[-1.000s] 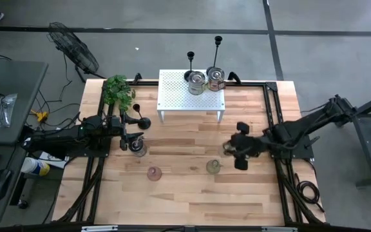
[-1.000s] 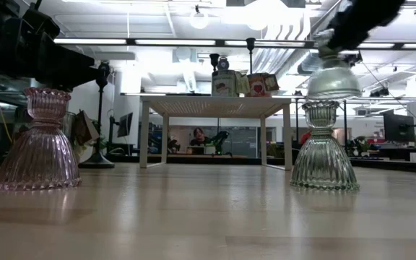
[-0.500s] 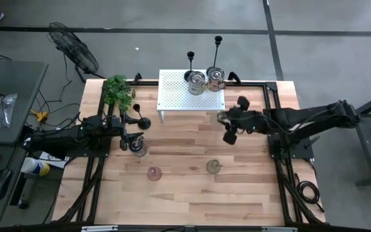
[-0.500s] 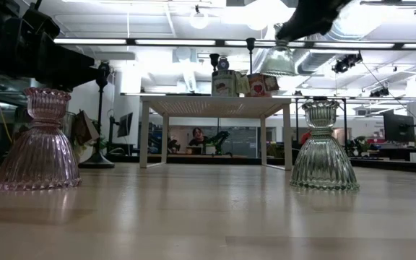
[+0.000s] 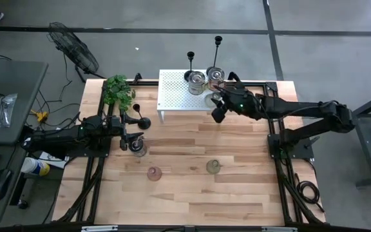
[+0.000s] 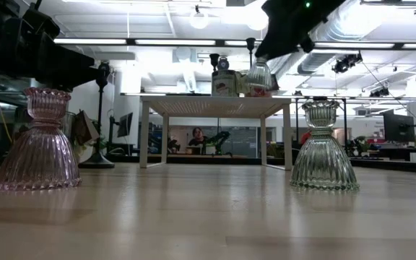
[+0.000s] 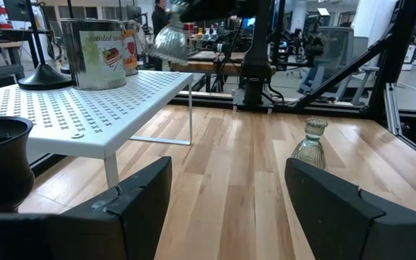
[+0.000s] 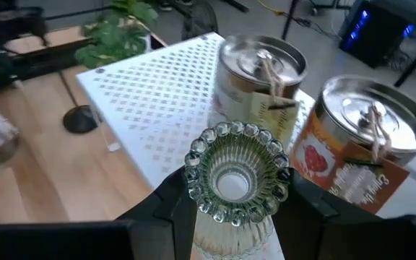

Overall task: Pick & Place candle stick holders
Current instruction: Put the right transparent glass candle holder on the shelf

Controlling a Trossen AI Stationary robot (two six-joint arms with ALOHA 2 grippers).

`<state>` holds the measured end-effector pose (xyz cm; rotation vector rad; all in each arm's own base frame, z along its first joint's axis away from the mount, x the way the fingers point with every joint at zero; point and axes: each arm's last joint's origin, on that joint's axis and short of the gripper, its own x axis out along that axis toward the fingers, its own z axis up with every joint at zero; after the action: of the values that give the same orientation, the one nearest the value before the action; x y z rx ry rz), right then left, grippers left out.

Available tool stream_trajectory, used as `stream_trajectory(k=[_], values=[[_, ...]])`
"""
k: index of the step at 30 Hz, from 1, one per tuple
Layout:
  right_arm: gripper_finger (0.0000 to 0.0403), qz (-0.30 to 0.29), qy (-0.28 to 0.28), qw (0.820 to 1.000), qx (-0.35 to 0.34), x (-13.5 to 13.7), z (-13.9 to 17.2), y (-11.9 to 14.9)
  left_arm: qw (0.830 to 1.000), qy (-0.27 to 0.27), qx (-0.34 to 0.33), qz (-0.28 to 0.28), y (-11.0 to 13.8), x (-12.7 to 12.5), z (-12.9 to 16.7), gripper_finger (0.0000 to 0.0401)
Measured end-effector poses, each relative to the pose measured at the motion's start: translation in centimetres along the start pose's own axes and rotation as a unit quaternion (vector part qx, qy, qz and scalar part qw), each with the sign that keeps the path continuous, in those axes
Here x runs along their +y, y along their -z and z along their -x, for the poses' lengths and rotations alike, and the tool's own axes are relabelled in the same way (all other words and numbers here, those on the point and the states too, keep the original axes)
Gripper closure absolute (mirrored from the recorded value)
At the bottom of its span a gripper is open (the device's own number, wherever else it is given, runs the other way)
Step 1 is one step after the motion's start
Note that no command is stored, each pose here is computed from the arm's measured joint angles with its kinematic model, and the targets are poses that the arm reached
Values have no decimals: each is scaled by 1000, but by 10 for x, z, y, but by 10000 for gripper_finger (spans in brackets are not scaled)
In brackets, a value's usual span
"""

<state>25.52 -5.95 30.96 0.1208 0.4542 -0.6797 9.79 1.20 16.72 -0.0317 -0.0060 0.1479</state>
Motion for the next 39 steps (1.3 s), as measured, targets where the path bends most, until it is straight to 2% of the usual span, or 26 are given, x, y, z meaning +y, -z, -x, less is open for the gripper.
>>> stream_trajectory(k=[9,17,39], values=[[268,-27,31,999,12,-12,-17,1,1000,0,0,0,0,0,0,136],[268,-43,20,999,18,-10,-29,4,1000,0,0,0,0,0,0,136],[267,-56,39,997,25,-17,-33,5,1000,-1,0,0,0,0,0,136]])
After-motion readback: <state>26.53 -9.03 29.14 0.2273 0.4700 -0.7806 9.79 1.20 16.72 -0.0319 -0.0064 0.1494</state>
